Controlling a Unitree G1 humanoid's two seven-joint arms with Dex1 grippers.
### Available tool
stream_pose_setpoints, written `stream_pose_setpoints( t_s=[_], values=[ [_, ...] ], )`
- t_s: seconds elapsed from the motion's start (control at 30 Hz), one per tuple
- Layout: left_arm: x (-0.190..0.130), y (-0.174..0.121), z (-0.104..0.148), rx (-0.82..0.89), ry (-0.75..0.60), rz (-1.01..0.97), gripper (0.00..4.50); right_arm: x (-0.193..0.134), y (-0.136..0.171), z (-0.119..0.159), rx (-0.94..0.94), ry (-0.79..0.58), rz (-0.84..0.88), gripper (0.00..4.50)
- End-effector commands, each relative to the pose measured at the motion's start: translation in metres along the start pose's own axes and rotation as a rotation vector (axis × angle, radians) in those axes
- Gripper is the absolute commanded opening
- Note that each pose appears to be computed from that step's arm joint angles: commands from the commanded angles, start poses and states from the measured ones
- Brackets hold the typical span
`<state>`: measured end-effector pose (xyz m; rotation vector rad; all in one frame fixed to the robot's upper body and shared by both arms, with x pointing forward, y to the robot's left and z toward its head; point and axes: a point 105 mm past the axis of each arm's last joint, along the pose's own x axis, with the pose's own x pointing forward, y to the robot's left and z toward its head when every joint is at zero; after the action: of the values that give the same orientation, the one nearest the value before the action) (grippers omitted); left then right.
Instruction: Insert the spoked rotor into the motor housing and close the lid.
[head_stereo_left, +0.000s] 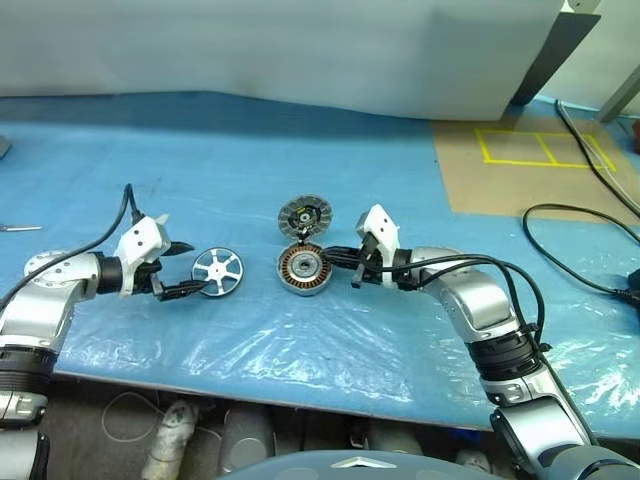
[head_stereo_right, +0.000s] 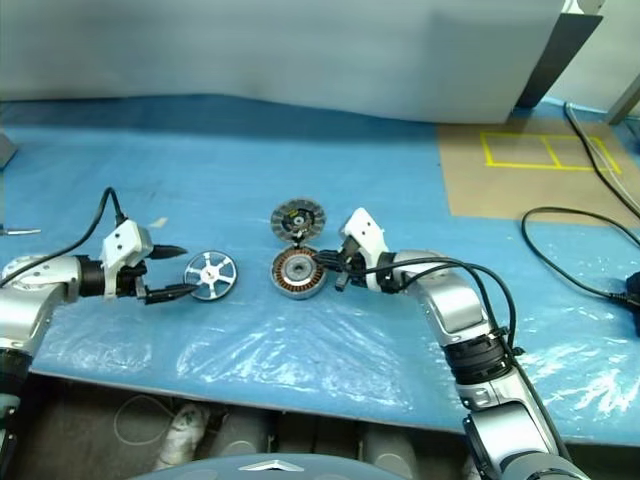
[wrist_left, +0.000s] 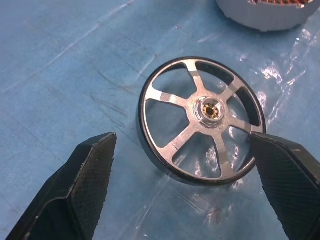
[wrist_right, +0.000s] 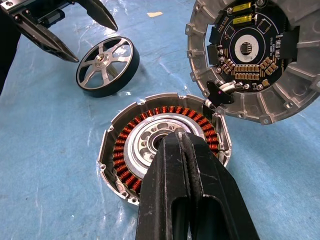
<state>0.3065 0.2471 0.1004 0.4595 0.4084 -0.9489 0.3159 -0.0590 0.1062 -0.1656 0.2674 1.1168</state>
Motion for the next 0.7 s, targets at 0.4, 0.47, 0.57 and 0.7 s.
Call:
stream_pose_setpoints(
  t_s=[0.4, 0.47, 0.57, 0.7],
  values=[
    [-0.019, 0.011, 0.040, 0.136, -0.106, 0.015, 4.44, -0.001, -0.001, 0.002, -0.040, -0.006, -0.029, 0.03],
    [-0.019, 0.010, 0.043, 0.159, -0.104, 0.000, 4.26, -0.001, -0.001, 0.001, -0.040, -0.003, -0.029, 0.01],
    [-0.016, 0.006, 0.048, 0.203, -0.102, -0.037, 3.52, 0.000, -0.002, -0.001, -0.043, 0.004, -0.027, 0.00],
    [-0.003, -0.009, 0.047, 0.291, -0.054, -0.131, 2.60, 0.003, -0.001, -0.001, -0.040, 0.003, -0.020, 0.00]
  ],
)
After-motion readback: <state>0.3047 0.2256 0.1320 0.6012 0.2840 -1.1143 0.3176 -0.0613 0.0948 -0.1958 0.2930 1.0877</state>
